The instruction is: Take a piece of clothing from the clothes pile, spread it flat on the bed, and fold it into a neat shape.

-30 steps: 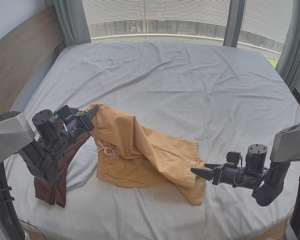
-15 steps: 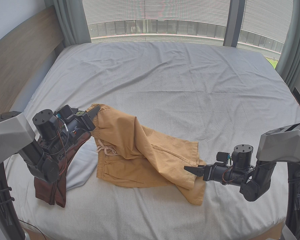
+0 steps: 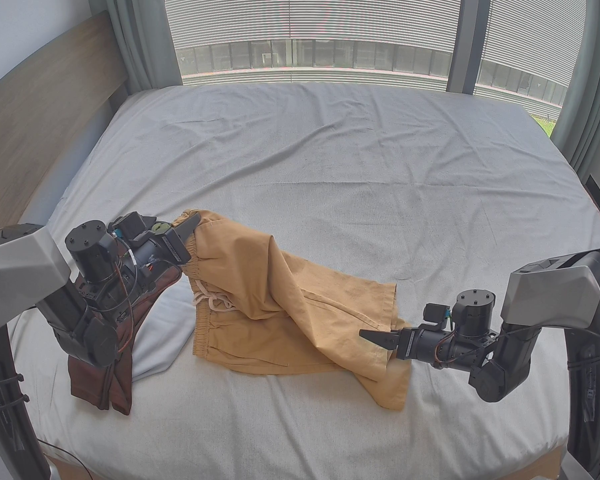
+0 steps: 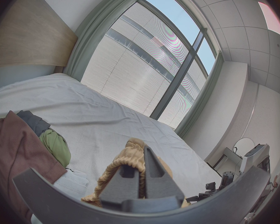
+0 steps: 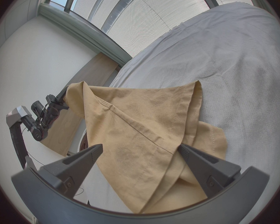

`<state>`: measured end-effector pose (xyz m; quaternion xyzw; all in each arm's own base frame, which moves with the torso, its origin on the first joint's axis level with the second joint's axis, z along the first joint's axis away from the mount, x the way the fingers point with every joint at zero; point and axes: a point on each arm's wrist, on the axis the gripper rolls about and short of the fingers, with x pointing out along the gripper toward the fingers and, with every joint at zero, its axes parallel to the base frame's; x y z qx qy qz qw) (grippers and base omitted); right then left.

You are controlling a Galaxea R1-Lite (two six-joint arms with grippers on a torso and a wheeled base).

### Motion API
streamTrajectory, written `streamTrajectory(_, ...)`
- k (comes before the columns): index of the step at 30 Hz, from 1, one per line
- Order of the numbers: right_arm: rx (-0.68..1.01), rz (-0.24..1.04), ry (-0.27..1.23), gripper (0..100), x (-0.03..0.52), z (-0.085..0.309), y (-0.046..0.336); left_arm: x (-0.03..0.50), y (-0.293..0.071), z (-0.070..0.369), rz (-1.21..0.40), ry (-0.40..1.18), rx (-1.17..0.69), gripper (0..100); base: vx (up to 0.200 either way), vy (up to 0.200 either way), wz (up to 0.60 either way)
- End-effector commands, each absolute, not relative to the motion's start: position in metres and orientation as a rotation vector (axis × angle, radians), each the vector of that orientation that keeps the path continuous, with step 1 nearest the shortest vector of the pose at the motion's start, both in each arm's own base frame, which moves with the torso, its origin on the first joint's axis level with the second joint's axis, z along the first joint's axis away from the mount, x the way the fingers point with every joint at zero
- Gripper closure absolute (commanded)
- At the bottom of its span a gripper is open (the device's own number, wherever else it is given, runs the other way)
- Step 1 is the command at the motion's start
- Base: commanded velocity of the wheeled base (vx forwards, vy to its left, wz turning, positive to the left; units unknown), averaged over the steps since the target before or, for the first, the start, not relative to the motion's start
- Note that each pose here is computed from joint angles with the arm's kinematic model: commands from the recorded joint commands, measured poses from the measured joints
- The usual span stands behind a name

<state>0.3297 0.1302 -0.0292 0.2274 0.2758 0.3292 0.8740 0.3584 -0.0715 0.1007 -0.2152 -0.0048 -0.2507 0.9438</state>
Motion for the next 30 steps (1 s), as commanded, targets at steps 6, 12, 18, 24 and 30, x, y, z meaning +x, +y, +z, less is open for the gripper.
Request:
streamTrajectory(6, 0.494, 0.712, 0.548, 0, 0.335, -0.025, 0.144, 0.358, -0.071, 0.101, -0.511, -0.011, -0.430, 100, 0.000, 0.000, 0.00)
streamTrajectory(12, 0.549, 0.720, 0.504, 0, 0.343, -0.016, 0.153, 0.358, -0.071, 0.100, -0.511, -0.010, -0.430, 100, 0.000, 0.000, 0.00)
streamTrajectory(18, 0.580, 0.714, 0.478, 0, 0.351, -0.013, 0.159, 0.358, -0.071, 0.100, -0.511, -0.010, -0.430, 100, 0.000, 0.000, 0.00)
streamTrajectory(24, 0.588, 0.714, 0.475, 0, 0.352, -0.012, 0.160, 0.357, -0.073, 0.100, -0.515, -0.006, -0.430, 100, 0.000, 0.000, 0.00)
streamTrajectory(30, 0.588, 0.716, 0.460, 100, 0.353, -0.014, 0.159, 0.357, -0.074, 0.100, -0.518, -0.005, -0.430, 100, 0.000, 0.000, 0.00)
